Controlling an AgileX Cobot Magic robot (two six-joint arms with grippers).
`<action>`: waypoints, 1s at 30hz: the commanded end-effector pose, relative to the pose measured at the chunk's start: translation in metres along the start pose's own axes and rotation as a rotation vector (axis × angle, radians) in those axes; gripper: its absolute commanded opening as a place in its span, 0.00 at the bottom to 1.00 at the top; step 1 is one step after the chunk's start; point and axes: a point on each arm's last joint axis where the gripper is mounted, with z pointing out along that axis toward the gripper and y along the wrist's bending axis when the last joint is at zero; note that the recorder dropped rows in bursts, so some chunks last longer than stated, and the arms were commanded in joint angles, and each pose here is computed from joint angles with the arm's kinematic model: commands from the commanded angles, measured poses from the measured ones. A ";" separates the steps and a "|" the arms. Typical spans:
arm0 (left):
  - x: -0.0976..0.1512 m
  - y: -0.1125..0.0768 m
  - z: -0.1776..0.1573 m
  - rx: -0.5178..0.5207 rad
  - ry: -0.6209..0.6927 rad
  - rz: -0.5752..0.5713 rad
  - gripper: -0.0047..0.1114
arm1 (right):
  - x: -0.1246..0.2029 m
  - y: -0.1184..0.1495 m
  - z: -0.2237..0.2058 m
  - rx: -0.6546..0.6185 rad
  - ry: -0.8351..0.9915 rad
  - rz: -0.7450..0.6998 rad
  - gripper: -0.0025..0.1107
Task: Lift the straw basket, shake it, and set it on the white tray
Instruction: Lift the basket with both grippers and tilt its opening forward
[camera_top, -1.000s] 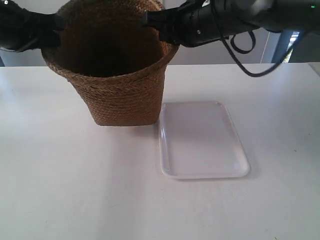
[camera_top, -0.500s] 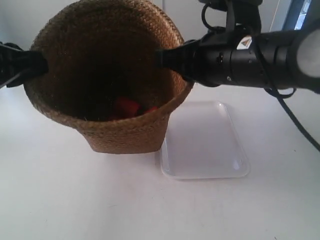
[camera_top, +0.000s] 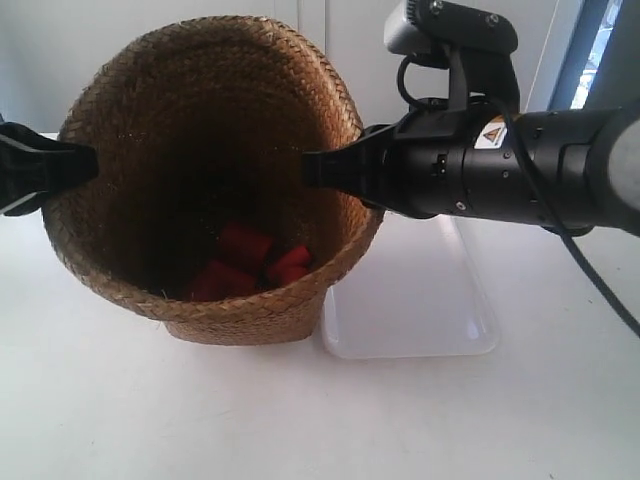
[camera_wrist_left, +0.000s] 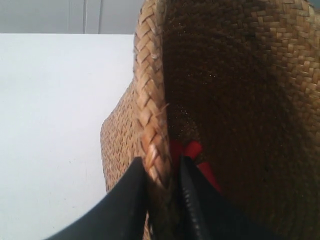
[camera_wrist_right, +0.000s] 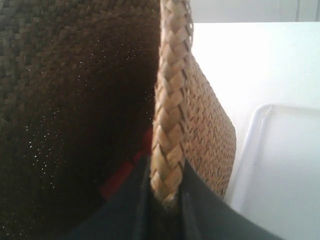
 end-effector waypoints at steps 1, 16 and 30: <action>0.001 -0.003 -0.004 0.017 0.013 0.046 0.04 | -0.004 0.005 -0.010 -0.017 -0.014 -0.058 0.02; 0.000 -0.003 0.002 0.016 -0.001 -0.002 0.04 | -0.006 0.001 -0.011 0.004 -0.061 -0.143 0.02; -0.003 -0.002 0.002 0.006 -0.032 0.000 0.04 | -0.003 -0.022 -0.012 0.074 0.004 -0.087 0.02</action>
